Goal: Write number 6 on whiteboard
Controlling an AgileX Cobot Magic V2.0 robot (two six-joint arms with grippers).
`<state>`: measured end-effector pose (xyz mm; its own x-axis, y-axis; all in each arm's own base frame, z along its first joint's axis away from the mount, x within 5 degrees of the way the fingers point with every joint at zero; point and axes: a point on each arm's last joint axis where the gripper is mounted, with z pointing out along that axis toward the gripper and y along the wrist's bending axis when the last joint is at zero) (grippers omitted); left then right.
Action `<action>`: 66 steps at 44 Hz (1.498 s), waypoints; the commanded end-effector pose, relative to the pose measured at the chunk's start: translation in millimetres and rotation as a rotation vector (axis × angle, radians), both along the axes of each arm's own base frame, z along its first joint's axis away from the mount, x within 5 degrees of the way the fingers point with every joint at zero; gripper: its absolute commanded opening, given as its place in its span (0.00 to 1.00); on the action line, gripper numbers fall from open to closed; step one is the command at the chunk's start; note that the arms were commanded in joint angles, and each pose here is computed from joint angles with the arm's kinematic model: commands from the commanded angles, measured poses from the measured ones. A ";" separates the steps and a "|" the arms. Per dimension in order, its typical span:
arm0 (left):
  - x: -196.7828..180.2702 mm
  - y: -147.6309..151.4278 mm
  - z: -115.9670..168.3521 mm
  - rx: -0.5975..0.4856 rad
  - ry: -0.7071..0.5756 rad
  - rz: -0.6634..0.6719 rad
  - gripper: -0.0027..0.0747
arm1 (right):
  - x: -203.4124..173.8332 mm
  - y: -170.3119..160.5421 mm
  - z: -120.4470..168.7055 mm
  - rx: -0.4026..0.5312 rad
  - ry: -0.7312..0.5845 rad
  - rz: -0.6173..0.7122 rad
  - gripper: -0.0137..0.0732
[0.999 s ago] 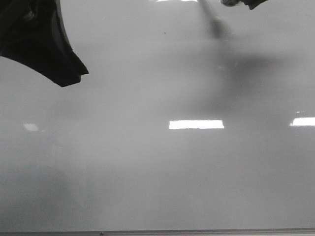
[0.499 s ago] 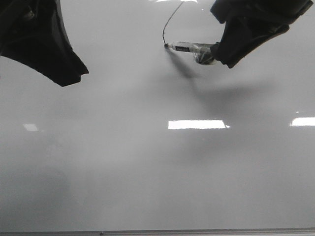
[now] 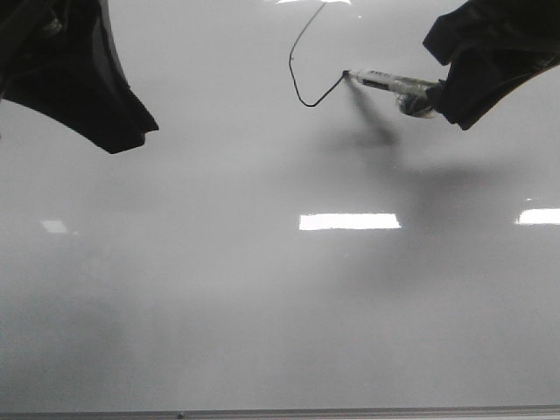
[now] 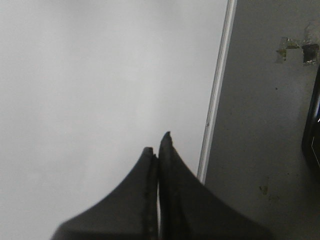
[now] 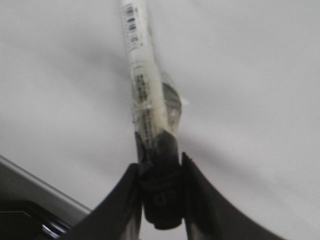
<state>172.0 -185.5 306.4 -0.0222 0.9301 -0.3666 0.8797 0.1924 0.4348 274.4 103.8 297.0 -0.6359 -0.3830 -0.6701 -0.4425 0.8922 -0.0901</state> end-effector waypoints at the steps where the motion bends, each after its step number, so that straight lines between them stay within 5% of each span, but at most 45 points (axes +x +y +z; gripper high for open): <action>1: -1.3 -1.7 19.9 -0.085 -0.064 -0.009 0.01 | 3.2 -2.5 26.0 0.053 -0.158 -0.013 0.09; 26: -1.3 -1.7 19.9 -0.085 -0.064 -0.009 0.01 | 28.1 24.9 43.5 0.070 -0.180 0.038 0.09; 36: -1.4 -1.7 19.9 -0.086 -0.063 -0.009 0.01 | -9.9 9.1 77.6 0.086 -0.233 0.042 0.09; 46: -0.8 -2.7 21.8 -0.094 -0.075 -0.017 0.03 | -51.6 -2.9 54.9 -0.080 -0.167 0.191 0.09; 50: -0.9 -1.8 26.9 -0.085 -0.070 -0.010 0.14 | -60.2 3.4 40.9 -0.144 -0.113 0.280 0.09; 60: -8.6 -8.3 46.4 -0.078 -0.089 -0.053 0.74 | -85.1 44.9 32.0 -0.168 -0.162 0.527 0.09; 66: -21.9 -21.1 48.4 -0.065 -0.140 -0.168 0.73 | -95.5 61.8 35.7 -0.140 -0.215 0.602 0.09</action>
